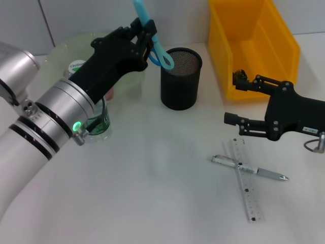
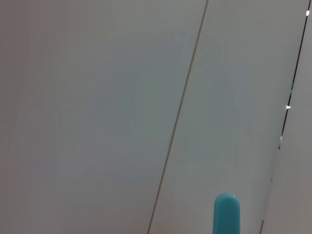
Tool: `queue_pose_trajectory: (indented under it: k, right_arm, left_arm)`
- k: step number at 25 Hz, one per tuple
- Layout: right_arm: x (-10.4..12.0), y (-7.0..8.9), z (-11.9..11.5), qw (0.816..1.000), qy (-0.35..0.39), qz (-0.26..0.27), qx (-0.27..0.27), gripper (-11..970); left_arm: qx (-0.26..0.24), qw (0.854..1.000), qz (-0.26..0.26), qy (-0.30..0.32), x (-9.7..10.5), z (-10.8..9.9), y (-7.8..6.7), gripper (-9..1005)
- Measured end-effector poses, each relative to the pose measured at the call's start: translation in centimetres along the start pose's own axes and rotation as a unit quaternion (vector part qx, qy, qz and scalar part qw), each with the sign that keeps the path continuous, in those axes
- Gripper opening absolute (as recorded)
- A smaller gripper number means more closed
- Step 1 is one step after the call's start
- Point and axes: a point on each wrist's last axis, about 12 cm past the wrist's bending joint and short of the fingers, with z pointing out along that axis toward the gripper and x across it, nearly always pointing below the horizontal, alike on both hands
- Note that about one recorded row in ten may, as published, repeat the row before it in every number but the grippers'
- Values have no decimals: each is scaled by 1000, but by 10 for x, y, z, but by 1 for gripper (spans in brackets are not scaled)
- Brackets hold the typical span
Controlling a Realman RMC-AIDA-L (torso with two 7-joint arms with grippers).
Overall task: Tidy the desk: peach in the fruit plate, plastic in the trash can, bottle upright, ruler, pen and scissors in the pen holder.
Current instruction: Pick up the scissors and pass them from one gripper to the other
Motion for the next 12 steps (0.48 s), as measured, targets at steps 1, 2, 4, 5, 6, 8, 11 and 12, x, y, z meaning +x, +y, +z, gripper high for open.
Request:
queue_pose_trajectory:
  k: [1, 2, 4, 5, 6, 8, 11, 12]
  right_arm:
    - [1, 0, 2, 1000, -5, 0, 3, 757]
    - [2, 2, 4, 1000, -20, -4, 10, 756]
    - [3, 3, 6, 999, -28, -5, 15, 755]
    - [4, 4, 7, 999, -35, -6, 19, 754]
    - [5, 4, 9, 999, -41, -6, 23, 754]
    - [8, 6, 13, 999, -46, -5, 27, 752]
    - [12, 7, 22, 998, -48, -6, 31, 750]
    - [14, 8, 28, 998, -52, -5, 37, 750]
  left_arm:
    - [-1, 1000, -1, 6, 3, 0, -1, 255]
    - [-1, 1000, -2, 8, 5, 0, -3, 255]
    - [-3, 1000, -2, 7, 5, 0, -3, 256]
    - [-5, 1000, -2, 4, 6, 2, -6, 257]
    - [-5, 1000, -1, 4, 6, 2, -6, 257]
    - [-8, 1000, 5, -2, 7, 4, -10, 258]
    - [-11, 1000, 19, -9, 9, 6, -16, 260]
    - [-15, 1000, 24, -11, 9, 7, -18, 260]
